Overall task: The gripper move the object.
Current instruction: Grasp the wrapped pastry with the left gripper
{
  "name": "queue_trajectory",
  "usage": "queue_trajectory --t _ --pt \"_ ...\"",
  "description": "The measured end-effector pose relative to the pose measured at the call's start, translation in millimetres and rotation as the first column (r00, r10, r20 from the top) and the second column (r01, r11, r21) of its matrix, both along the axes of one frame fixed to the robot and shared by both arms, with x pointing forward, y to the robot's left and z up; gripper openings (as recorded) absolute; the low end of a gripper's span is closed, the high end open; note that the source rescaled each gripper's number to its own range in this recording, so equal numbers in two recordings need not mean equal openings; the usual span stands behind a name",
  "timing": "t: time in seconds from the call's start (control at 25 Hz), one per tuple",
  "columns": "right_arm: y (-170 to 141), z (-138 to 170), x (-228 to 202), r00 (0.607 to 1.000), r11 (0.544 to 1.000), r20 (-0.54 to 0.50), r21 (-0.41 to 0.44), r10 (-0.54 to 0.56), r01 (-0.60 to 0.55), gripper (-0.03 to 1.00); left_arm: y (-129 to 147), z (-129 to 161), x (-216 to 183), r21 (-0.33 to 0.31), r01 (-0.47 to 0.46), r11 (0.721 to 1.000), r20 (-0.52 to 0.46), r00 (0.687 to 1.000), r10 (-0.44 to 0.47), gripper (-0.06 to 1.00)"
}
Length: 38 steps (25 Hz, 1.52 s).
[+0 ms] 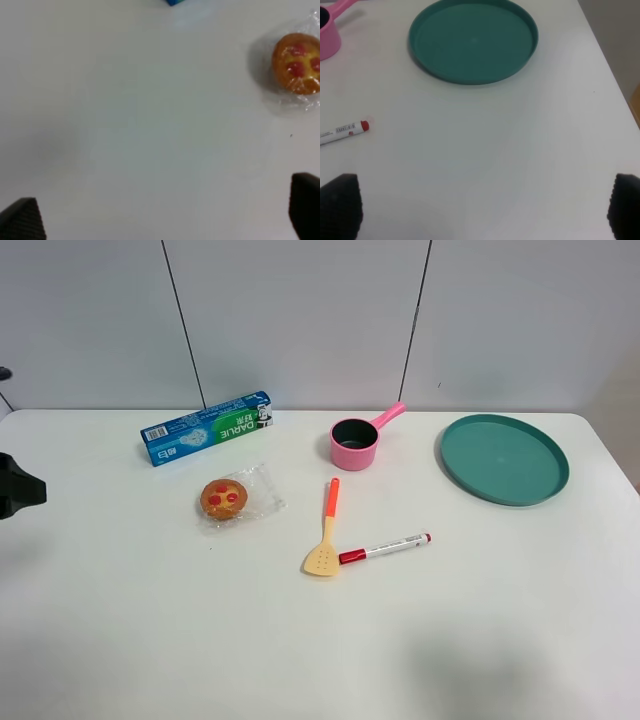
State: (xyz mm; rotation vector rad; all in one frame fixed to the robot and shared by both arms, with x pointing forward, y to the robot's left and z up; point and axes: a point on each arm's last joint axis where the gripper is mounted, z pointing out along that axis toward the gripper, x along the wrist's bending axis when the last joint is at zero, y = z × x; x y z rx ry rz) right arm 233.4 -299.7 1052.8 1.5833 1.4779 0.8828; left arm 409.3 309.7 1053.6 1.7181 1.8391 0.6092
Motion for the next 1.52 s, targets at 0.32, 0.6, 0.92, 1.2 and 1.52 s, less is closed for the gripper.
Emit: queue_trajectory --t 0.32,0.6,0.92,1.2,1.52 --pt "-0.1 0.0 0.0 1.0 1.0 0.0 -0.001 0.0 0.0 1.0 -0.9 -7.4 38.5 0.005 0.029 1.0 -0.025 0.999 -0.029 1.0" --pt "-0.1 0.0 0.0 1.0 1.0 0.0 -0.001 0.0 0.0 1.0 -30.8 4.4 85.2 0.009 0.158 0.987 -0.009 0.987 -0.158 1.0" --pt "-0.1 0.0 0.0 1.0 1.0 0.0 -0.001 0.0 0.0 1.0 -93.2 -5.7 130.1 0.005 0.345 0.938 -0.05 0.937 -0.345 1.0" --pt "-0.1 0.0 0.0 1.0 1.0 0.0 -0.001 0.0 0.0 1.0 -135.3 -39.2 148.7 0.0 0.44 0.898 -0.121 0.891 -0.437 1.0" --pt "-0.1 0.0 0.0 1.0 1.0 0.0 -0.001 0.0 0.0 1.0 -155.2 -87.6 157.2 0.016 0.496 0.868 -0.23 0.847 -0.479 1.0"
